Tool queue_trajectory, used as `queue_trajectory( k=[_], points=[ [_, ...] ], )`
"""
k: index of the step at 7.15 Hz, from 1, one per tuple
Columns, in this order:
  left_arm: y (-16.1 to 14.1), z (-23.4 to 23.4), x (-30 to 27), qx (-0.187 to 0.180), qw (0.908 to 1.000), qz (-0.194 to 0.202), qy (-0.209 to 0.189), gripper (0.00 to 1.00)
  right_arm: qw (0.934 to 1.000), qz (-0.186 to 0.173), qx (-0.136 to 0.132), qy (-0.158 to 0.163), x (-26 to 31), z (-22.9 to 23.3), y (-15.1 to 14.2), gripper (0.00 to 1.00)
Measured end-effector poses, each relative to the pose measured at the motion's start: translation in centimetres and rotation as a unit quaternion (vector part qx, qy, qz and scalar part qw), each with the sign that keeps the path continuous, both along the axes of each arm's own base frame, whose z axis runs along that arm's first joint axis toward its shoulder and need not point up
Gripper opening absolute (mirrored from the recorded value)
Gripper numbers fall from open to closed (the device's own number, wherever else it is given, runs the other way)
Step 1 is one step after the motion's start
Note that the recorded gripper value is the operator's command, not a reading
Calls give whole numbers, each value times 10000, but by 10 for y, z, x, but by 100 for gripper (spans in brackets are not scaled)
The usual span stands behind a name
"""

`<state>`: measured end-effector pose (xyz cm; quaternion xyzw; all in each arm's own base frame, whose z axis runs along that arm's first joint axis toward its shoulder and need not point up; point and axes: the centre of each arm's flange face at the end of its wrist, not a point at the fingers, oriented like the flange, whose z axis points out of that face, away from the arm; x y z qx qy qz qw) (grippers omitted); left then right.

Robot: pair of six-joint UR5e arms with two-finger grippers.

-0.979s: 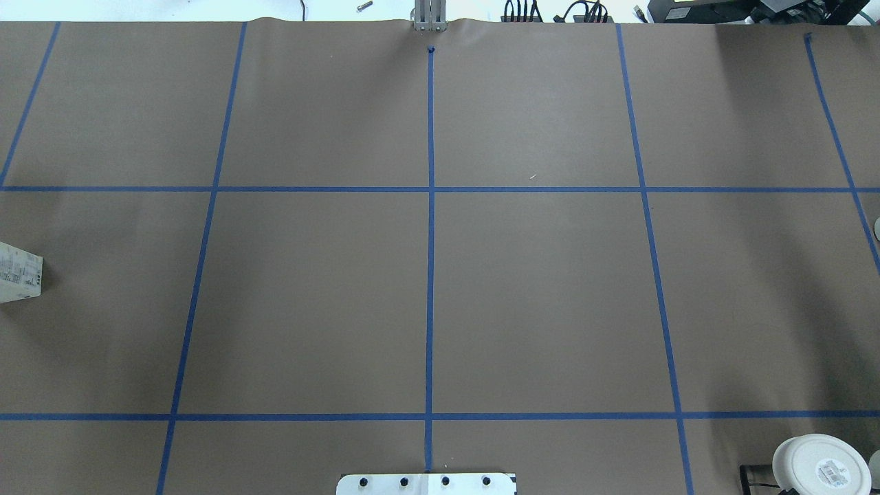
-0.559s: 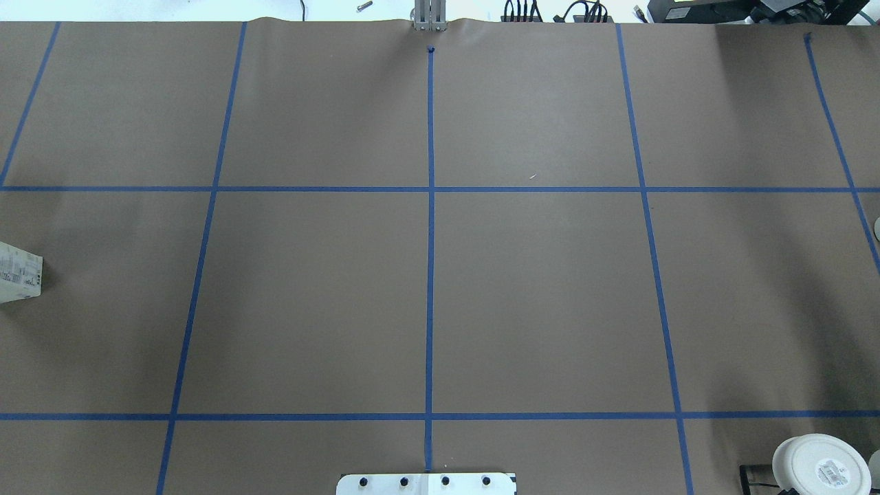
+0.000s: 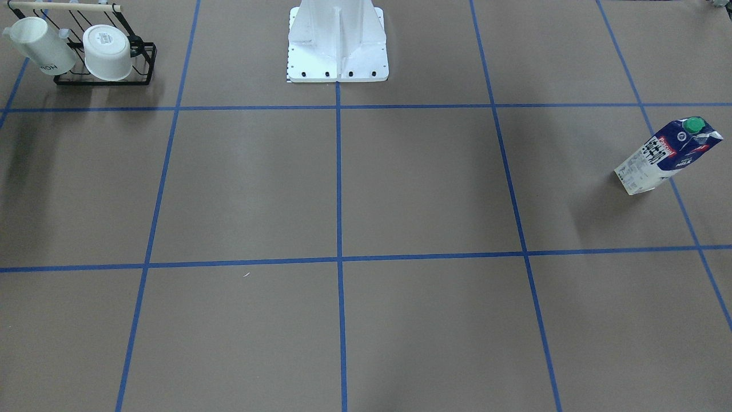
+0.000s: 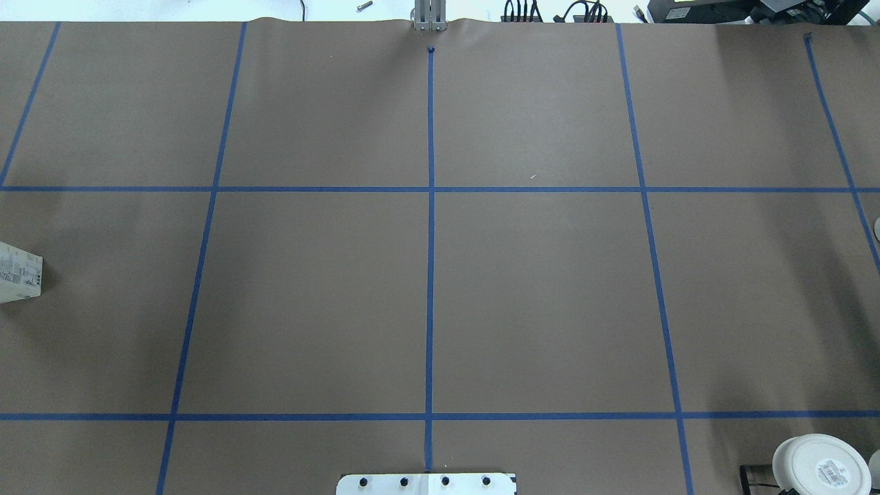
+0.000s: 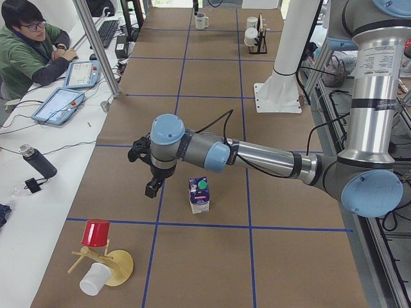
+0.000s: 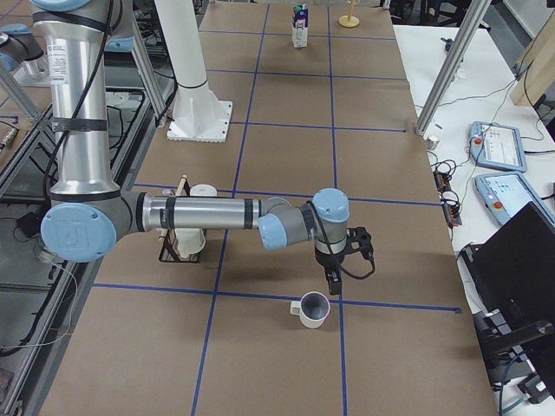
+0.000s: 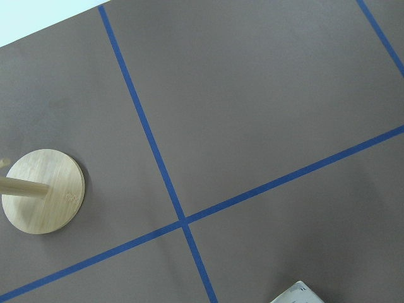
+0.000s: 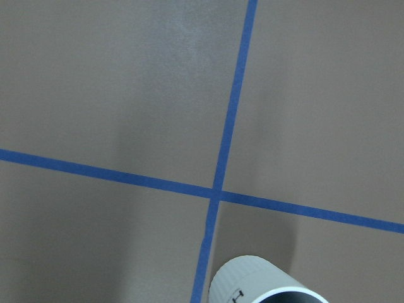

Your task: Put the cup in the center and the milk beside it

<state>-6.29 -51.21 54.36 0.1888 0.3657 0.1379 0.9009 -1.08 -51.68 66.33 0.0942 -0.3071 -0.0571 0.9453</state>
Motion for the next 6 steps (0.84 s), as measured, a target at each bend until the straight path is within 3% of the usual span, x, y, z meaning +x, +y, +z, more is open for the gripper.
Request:
queue_trajectory(
  k=[2, 3, 5, 6],
  points=[
    [0, -1, 0, 14, 10000, 0, 0, 98, 9996, 125, -65, -229, -4, 35, 20, 92],
    [0, -2, 0, 21, 10000, 0, 0, 98, 9991, 207, -153, -344, -6, 36, 27, 78],
    [0, -3, 0, 25, 10000, 0, 0, 98, 9985, 250, -304, -379, -14, 41, 36, 0],
    [0, -3, 0, 25, 10000, 0, 0, 98, 9986, 221, -324, -363, -16, 44, 39, 0]
  ],
)
